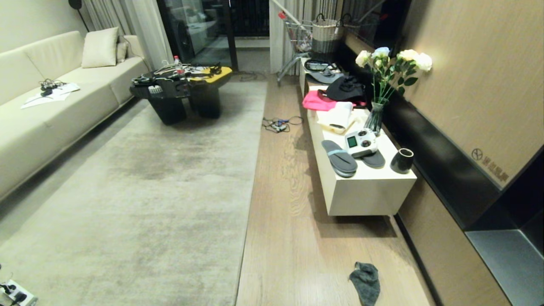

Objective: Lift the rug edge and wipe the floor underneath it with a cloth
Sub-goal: Pick up the rag

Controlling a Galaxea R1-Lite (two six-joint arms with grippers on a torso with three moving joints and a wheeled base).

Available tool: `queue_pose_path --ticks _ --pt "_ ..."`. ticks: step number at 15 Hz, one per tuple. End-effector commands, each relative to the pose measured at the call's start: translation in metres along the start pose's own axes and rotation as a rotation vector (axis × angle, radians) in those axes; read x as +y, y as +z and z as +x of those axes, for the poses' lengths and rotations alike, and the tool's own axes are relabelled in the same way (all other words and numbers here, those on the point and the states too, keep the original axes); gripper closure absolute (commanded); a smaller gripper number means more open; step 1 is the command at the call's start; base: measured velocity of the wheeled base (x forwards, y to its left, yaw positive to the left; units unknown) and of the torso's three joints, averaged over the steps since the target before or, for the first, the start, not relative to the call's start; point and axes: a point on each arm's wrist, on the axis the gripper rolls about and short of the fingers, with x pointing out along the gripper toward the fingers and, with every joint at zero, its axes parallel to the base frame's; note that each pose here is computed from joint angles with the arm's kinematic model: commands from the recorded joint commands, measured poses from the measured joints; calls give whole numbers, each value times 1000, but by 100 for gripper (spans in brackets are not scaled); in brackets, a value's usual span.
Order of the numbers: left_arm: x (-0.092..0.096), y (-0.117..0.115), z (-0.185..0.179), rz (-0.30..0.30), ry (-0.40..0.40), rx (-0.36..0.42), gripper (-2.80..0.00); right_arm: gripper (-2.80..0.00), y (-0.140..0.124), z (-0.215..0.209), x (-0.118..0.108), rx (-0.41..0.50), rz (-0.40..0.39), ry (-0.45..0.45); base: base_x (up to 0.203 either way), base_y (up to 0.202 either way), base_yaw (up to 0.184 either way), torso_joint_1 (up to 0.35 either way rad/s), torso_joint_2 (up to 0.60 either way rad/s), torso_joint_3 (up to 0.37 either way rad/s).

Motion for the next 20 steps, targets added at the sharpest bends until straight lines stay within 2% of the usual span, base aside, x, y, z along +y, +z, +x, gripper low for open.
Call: queue_pose_path --ticks 1,12,20 --pt "0 0 0 0 1 1 0 0 0 0 0 0 3 1 0 0 0 -99 464 367" --pt "0 0 0 0 0 1 0 0 0 0 0 1 1 1 0 0 0 -35 437 409" --pt "0 0 0 0 1 1 0 0 0 0 0 0 3 1 0 0 0 3 34 42"
